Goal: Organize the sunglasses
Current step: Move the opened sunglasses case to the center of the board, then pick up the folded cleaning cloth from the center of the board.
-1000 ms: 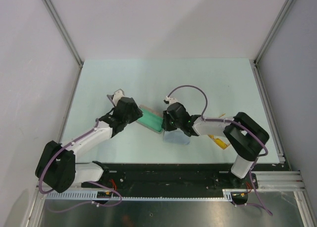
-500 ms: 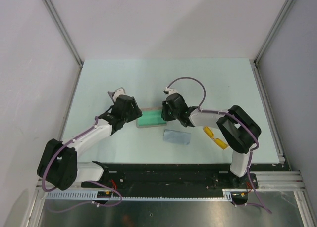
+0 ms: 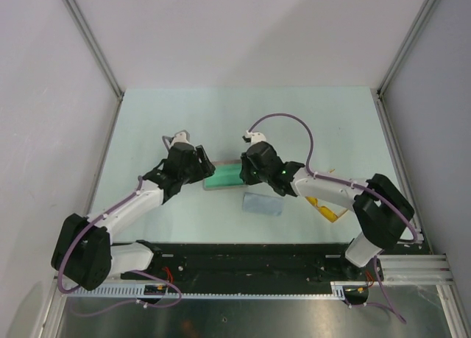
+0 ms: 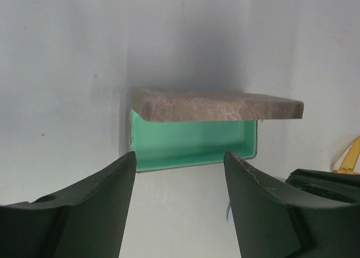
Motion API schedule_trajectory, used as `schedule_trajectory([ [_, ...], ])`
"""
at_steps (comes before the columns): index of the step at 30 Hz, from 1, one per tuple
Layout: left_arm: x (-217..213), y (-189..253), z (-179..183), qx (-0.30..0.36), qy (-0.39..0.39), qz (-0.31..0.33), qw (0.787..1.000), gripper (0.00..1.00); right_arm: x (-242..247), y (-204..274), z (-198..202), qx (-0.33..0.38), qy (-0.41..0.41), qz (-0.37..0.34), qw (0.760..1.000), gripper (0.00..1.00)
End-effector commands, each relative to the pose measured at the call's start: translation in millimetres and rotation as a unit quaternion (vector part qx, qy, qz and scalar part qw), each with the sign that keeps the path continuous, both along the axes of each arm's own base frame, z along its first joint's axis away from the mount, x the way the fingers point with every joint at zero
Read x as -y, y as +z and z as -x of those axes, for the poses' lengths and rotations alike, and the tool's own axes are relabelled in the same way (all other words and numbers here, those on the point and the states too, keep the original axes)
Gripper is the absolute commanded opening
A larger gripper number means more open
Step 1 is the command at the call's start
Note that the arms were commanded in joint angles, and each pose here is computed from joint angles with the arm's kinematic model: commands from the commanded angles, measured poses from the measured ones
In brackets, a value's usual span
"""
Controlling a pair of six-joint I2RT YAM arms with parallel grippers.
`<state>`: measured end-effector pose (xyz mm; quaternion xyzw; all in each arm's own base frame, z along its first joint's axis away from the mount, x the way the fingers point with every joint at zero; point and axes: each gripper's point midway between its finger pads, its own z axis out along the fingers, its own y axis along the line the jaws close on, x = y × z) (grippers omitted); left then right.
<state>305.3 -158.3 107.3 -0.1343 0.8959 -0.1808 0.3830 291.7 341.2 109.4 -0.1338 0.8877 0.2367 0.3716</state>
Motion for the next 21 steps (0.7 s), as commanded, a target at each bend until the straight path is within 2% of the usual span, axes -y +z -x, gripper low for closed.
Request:
schedule_trajectory([
  [1, 6, 3, 7, 0.014, -0.028, 0.007, 0.999, 0.69, 23, -20, 16, -0.026, -0.028, 0.023, 0.999, 0.13],
  [5, 5, 2, 8, 0.015, -0.029, 0.008, 0.999, 0.69, 19, -41, 22, -0.053, -0.015, 0.019, 0.998, 0.05],
  [21, 14, -1, 11, 0.011, -0.054, 0.019, 0.998, 0.68, 14, -82, 19, -0.087, -0.009, 0.027, 0.996, 0.04],
])
